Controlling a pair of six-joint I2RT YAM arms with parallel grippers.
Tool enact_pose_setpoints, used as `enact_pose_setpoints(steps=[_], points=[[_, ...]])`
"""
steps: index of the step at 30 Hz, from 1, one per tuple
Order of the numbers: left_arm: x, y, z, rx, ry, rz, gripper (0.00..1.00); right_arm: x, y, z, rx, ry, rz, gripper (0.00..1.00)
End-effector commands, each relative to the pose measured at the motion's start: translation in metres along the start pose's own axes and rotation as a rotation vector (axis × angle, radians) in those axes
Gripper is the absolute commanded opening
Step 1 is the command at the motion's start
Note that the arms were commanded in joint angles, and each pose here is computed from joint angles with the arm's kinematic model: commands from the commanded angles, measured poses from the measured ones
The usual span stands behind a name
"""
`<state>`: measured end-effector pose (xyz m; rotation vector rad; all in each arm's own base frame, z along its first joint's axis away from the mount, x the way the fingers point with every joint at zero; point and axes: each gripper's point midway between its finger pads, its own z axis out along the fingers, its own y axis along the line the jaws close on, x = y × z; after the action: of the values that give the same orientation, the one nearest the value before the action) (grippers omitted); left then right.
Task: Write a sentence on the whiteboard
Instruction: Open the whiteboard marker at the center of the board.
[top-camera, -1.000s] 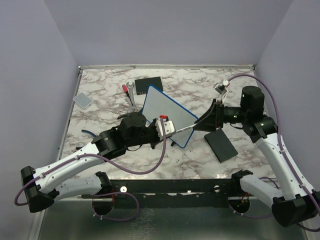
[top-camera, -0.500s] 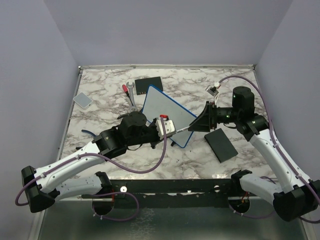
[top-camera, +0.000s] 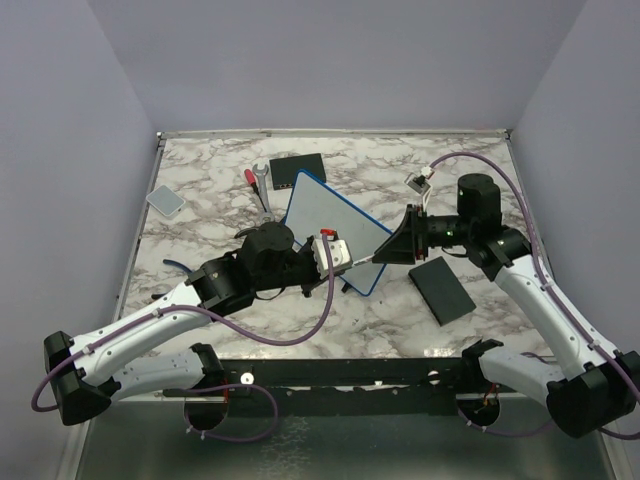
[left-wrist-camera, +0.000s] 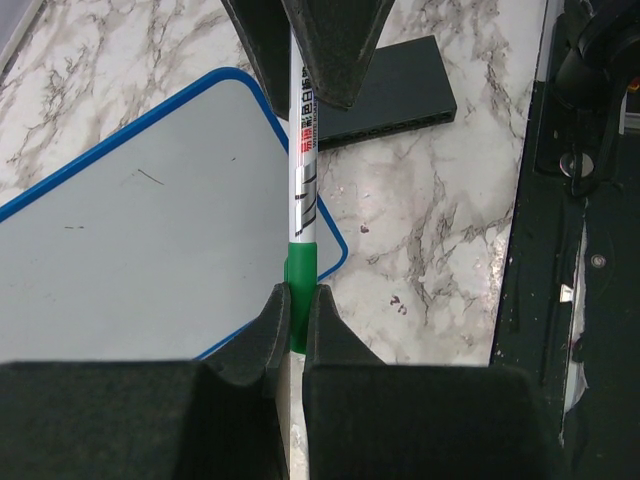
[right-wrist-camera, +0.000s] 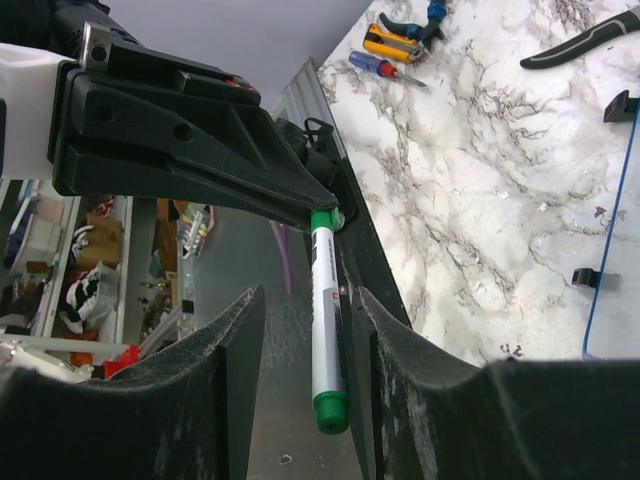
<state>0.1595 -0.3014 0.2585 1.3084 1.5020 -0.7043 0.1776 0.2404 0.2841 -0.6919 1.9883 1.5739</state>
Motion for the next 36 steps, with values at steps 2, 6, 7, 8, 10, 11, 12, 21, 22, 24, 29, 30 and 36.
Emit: enact_pose_setpoints(steps=[2,6,7,8,10,11,12,21,22,24,29,30,36], points=[[0.002,-0.002,0.002,0.023,-0.001,-0.002,0.0,0.006,-0.008,0.004,0.016,0.017,-0.01,0.43],[0.001,-0.003,0.002,0.03,-0.004,-0.001,0.0,0.008,-0.01,0.004,0.02,0.021,-0.011,0.4],[0.002,-0.004,0.002,0.034,-0.004,-0.001,0.0,0.007,-0.01,0.004,0.02,0.021,-0.014,0.39],[0.002,-0.004,0.002,0.034,-0.004,-0.001,0.0,0.007,-0.01,0.004,0.02,0.022,-0.012,0.38],[0.002,-0.004,0.002,0.037,-0.004,-0.001,0.0,0.008,-0.01,0.004,0.019,0.023,-0.016,0.36],[0.002,-0.005,0.002,0.039,-0.003,-0.002,0.0,0.008,-0.011,0.004,0.02,0.024,-0.015,0.35],[0.002,-0.005,0.002,0.041,-0.002,-0.002,0.0,0.008,-0.011,0.004,0.02,0.025,-0.014,0.34],[0.001,-0.004,0.002,0.044,-0.006,-0.008,0.0,0.007,-0.014,0.004,0.038,0.018,-0.037,0.12],[-0.001,-0.002,0.001,0.037,-0.01,-0.014,0.0,0.006,-0.015,0.004,0.046,0.013,-0.042,0.05],[-0.004,0.008,-0.001,-0.005,-0.018,-0.039,0.11,0.001,-0.02,0.004,0.077,-0.015,-0.057,0.0],[-0.025,0.049,-0.014,-0.12,-0.123,-0.164,0.81,-0.02,-0.021,0.003,0.102,-0.179,-0.153,0.0],[-0.032,0.056,-0.019,-0.131,-0.161,-0.194,0.87,-0.027,-0.017,0.001,0.098,-0.225,-0.191,0.0],[-0.08,0.064,-0.041,-0.034,-0.429,-0.347,0.97,-0.05,0.001,-0.002,0.019,-0.391,-0.302,0.0]])
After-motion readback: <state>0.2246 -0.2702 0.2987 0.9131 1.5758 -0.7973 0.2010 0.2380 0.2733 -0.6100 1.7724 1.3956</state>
